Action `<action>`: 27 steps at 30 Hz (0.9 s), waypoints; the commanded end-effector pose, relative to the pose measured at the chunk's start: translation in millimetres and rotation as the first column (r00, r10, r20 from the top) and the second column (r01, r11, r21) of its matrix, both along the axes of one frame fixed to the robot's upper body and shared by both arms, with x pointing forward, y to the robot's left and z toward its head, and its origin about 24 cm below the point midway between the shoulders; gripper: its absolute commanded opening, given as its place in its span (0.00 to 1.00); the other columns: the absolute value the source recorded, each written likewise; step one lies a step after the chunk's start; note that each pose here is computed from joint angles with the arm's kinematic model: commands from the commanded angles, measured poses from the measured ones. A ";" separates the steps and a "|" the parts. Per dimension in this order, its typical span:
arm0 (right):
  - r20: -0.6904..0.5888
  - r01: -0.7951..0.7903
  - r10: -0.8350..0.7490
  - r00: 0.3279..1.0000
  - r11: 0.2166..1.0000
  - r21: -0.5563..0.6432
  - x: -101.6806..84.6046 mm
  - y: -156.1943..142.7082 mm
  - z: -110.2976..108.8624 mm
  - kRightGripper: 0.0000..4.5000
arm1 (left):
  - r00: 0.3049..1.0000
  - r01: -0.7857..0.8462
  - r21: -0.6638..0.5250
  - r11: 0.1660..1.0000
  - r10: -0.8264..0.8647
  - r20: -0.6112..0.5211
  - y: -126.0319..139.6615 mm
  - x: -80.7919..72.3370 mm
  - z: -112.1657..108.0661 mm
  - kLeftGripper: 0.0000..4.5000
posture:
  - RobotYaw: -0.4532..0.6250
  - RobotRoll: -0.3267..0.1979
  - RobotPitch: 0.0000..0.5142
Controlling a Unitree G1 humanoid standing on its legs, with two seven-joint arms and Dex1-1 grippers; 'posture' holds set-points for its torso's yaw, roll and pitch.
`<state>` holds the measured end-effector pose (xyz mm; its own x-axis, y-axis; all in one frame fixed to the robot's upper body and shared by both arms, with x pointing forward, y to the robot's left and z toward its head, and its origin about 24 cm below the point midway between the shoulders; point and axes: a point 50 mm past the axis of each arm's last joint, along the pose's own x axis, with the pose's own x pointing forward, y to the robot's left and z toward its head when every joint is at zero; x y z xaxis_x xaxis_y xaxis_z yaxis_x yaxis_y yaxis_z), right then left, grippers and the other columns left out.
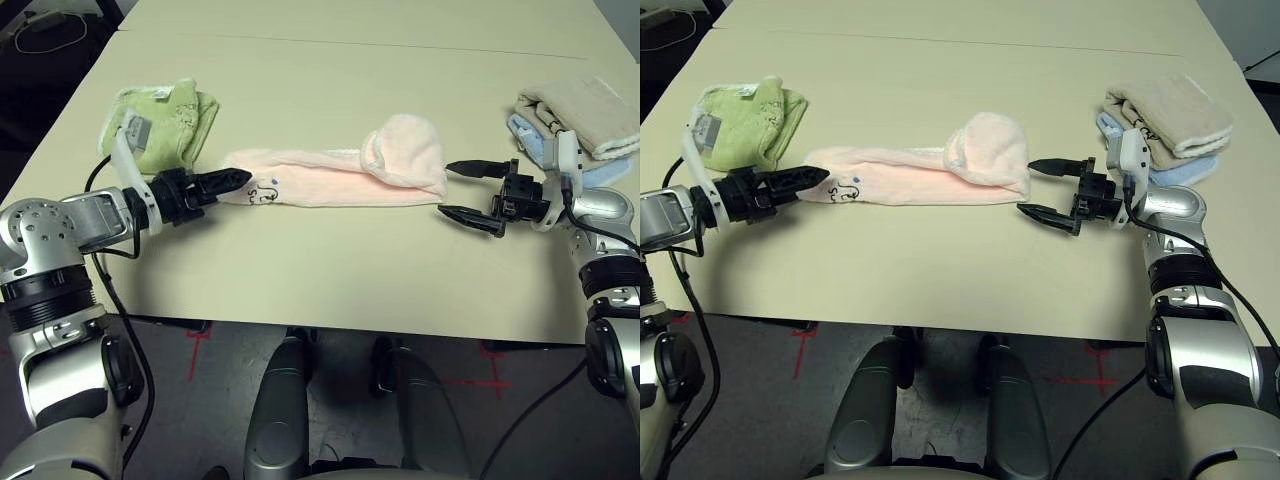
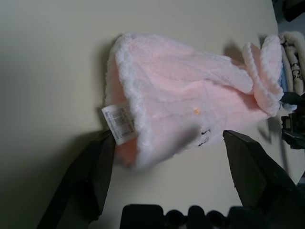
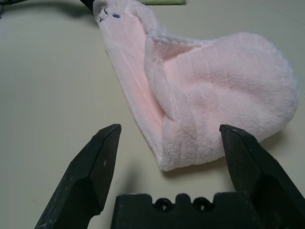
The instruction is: Fold the towel and set it aside.
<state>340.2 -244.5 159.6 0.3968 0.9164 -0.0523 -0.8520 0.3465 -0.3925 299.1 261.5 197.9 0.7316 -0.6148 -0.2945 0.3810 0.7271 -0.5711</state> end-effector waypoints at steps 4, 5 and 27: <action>0.008 0.006 -0.006 1.000 1.000 -0.025 -3.9 -5.2 -1.3 1.00 | 0.998 -0.052 0.090 0.995 0.055 -0.027 19.9 -3.8 -1.1 1.00 | 0.55 0.62 0.49; 0.008 0.006 -0.006 1.000 1.000 -0.025 -3.9 -5.1 -1.4 1.00 | 0.998 -0.060 0.100 0.993 0.062 -0.017 23.0 -4.2 2.4 1.00 | 0.55 0.62 0.49; 0.019 0.006 -0.006 1.000 0.999 -0.032 -3.3 -5.8 2.4 1.00 | 0.986 0.080 -0.039 0.996 -0.084 -0.141 -15.8 -12.1 -20.2 1.00 | 0.54 0.62 0.49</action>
